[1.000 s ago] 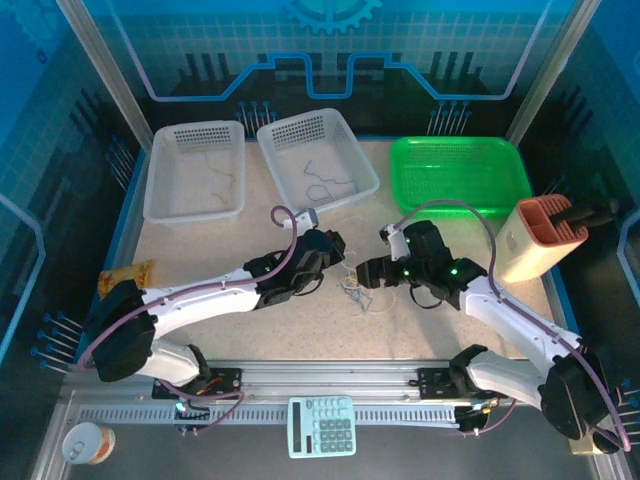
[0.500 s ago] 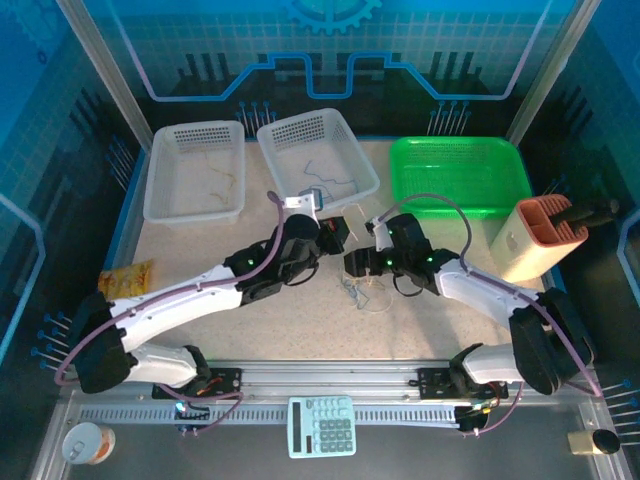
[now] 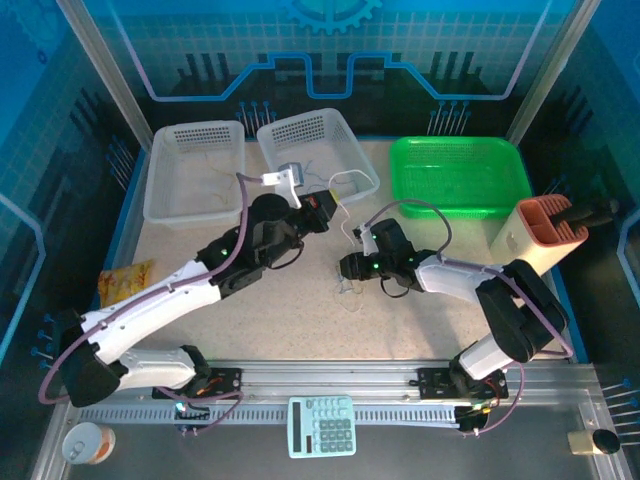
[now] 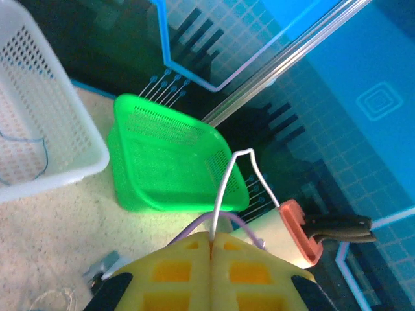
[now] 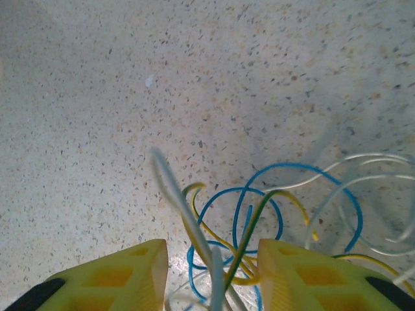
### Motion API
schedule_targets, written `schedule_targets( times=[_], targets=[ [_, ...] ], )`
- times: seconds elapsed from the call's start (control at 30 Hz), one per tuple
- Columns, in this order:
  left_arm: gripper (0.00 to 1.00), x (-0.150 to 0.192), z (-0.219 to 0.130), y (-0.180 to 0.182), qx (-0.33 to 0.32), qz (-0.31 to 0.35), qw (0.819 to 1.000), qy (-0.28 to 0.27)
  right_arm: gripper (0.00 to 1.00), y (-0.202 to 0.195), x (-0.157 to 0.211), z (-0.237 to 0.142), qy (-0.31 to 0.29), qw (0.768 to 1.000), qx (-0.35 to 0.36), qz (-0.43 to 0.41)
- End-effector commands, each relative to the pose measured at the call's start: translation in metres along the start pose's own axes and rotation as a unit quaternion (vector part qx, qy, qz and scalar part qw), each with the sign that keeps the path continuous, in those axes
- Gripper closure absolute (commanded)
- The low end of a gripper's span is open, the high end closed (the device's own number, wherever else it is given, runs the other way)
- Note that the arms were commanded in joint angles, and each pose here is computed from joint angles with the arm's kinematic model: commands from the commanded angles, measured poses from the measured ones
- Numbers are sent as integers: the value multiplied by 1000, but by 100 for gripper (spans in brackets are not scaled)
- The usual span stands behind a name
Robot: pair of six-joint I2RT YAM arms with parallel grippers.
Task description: Untangle the cables
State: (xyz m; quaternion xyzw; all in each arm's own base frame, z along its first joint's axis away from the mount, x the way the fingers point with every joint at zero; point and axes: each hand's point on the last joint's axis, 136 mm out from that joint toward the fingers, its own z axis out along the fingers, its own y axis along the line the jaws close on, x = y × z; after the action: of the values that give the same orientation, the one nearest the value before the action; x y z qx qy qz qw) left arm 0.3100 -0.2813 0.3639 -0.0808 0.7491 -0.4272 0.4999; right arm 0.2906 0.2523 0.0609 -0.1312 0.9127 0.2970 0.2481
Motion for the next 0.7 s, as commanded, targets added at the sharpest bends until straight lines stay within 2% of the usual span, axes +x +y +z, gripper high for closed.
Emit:
schedule_targets(
  times=[0.0,0.17,0.37,0.5,0.67],
  targets=[
    [100,-43,-20,-34,45,20,998,-39,59,4,-1,6,-6,1000,-1,-3],
    [100,-67,-30,-49,59,37,995,-66,55,6,2,7,-3,1000,4,-7],
    [100,-91,-41,-62,74,49,992,-93,44,4,5,8,2,1000,10,-7],
    [100,-106,-48,-73,85,59,988,-110,46,2,8,10,6,1000,12,-6],
    [100,-132,-62,-91,99,75,982,-141,54,0,14,13,10,1000,13,-4]
  ],
)
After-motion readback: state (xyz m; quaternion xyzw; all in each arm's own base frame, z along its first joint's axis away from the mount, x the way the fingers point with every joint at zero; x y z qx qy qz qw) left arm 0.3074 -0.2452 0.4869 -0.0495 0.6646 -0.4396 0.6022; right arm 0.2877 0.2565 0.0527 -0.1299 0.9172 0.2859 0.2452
